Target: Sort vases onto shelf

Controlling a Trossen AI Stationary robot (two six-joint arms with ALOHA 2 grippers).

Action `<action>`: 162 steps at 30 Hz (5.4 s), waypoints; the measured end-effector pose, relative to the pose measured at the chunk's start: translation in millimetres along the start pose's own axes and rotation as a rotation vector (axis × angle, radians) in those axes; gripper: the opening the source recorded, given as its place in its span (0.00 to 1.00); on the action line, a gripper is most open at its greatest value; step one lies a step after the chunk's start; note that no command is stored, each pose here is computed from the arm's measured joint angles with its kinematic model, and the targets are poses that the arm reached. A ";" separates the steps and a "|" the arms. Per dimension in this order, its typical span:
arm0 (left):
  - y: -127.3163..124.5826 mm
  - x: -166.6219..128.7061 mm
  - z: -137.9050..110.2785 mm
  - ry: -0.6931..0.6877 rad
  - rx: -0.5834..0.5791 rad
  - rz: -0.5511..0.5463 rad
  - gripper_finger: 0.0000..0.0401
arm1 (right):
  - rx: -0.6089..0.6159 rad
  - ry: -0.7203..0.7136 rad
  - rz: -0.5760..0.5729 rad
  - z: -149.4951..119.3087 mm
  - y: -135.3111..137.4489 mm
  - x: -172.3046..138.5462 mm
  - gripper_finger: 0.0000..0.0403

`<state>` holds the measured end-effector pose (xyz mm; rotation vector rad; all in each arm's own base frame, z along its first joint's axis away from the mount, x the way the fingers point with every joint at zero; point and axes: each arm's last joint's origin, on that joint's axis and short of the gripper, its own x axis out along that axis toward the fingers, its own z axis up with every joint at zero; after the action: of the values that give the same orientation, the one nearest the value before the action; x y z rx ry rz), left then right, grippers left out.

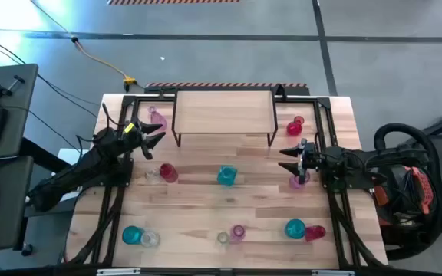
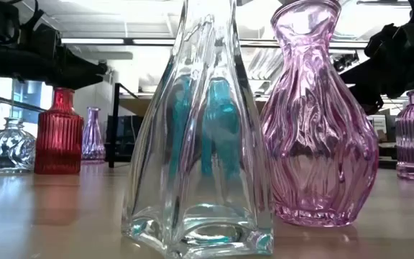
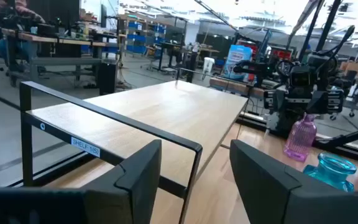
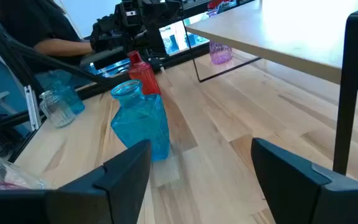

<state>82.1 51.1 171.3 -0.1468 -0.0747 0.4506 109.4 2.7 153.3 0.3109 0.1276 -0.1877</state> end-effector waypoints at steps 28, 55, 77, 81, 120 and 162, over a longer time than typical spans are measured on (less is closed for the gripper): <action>0.0 0.0 -0.1 0.000 0.000 0.000 0.46 | 0.000 0.000 0.000 0.0 0.0 0.0 0.65; 0.0 0.0 -0.1 0.000 0.000 0.000 0.46 | 0.000 0.000 0.000 0.0 0.0 0.0 0.65; 0.0 0.0 0.0 0.000 0.000 0.000 0.46 | 0.000 0.000 0.000 -0.1 -0.1 0.0 0.65; 0.0 0.0 0.0 0.000 0.000 0.000 0.46 | 0.000 0.000 0.000 -0.1 0.0 0.0 0.65; 0.0 0.0 -0.1 0.000 0.000 0.000 0.46 | 0.000 0.000 0.000 0.0 0.0 0.0 0.65; 0.0 0.0 0.0 0.000 0.000 0.000 0.46 | 0.357 -0.330 0.132 93.5 25.6 -23.4 0.65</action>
<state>82.1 51.1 171.3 -0.1467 -0.0749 0.4508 100.8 1.0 252.6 0.6366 -0.2554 -0.1280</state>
